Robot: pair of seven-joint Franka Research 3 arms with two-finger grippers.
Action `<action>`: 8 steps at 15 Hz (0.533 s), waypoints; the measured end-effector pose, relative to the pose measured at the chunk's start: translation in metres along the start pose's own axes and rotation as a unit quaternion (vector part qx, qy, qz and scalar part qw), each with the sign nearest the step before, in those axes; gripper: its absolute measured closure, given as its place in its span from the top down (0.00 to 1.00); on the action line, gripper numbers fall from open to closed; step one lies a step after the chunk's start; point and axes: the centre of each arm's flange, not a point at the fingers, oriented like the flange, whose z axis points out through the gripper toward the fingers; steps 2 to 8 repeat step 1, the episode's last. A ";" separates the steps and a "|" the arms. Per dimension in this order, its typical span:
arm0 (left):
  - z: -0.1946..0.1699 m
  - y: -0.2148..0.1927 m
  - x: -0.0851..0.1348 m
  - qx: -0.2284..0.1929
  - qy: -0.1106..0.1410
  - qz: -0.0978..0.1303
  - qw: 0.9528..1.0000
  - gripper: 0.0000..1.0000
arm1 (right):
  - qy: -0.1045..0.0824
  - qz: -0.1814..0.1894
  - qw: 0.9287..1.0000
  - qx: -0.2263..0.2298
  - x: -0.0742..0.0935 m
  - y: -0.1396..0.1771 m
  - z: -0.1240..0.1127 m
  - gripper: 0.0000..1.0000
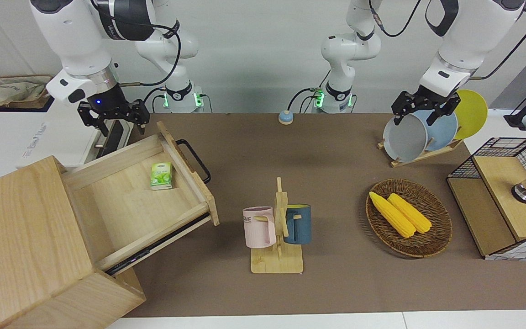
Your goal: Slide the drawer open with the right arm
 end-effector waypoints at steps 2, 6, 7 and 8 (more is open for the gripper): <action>0.000 0.000 0.000 0.000 0.000 0.000 1.000 1.00 | -0.001 -0.002 1.000 0.000 0.000 -0.001 0.001 0.99; 0.000 0.000 0.000 0.000 0.000 0.000 1.000 1.00 | -0.001 -0.002 1.000 0.000 0.000 -0.001 0.001 0.99; 0.000 0.000 0.000 0.000 0.000 0.000 1.000 1.00 | -0.001 -0.002 1.000 0.000 0.000 -0.001 0.001 0.99; 0.000 0.000 0.000 0.000 0.000 0.000 1.000 1.00 | -0.001 -0.002 1.000 0.000 0.000 -0.001 0.001 0.99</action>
